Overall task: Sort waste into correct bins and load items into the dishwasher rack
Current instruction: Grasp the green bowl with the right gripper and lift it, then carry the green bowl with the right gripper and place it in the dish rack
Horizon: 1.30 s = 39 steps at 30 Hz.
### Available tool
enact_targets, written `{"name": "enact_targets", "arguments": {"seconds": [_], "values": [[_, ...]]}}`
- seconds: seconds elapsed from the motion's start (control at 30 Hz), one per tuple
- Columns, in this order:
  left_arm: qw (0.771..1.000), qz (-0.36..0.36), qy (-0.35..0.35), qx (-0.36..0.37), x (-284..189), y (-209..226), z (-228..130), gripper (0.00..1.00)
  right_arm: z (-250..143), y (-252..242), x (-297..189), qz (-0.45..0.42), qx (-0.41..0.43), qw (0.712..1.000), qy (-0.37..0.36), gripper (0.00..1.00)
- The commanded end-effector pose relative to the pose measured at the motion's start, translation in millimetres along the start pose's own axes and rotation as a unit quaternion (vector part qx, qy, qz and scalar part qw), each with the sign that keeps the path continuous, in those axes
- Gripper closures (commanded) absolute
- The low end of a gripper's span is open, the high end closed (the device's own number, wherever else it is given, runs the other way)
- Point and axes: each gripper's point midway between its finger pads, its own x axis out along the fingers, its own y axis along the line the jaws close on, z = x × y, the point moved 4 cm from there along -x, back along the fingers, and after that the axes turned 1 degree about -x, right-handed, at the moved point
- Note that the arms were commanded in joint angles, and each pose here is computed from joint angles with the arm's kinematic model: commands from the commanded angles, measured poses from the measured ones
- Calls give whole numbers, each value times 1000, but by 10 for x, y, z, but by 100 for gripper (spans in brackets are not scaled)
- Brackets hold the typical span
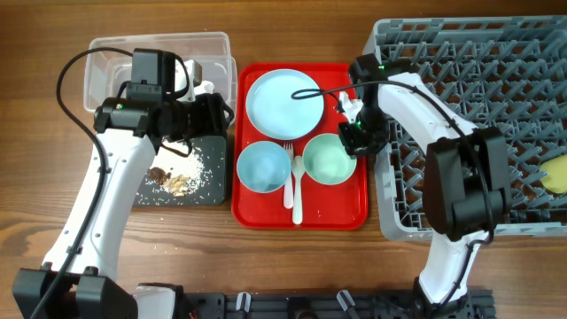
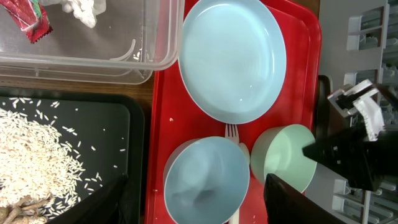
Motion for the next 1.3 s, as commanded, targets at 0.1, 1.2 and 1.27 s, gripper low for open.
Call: {"name": "enact_targets", "arguments": {"seconds": [0.1, 1.2, 1.27], "values": [[1000, 1, -8, 11, -45, -29, 17, 32, 170, -183, -978, -76, 56, 984, -153, 96], [1000, 1, -9, 11, -45, -30, 19, 30, -630, -3416, -2704, -657, 403, 596, -225, 96], [1000, 1, -8, 9, -45, -29, 17, 30, -622, -3548, -2623, -668, 399, 594, -202, 96]]}}
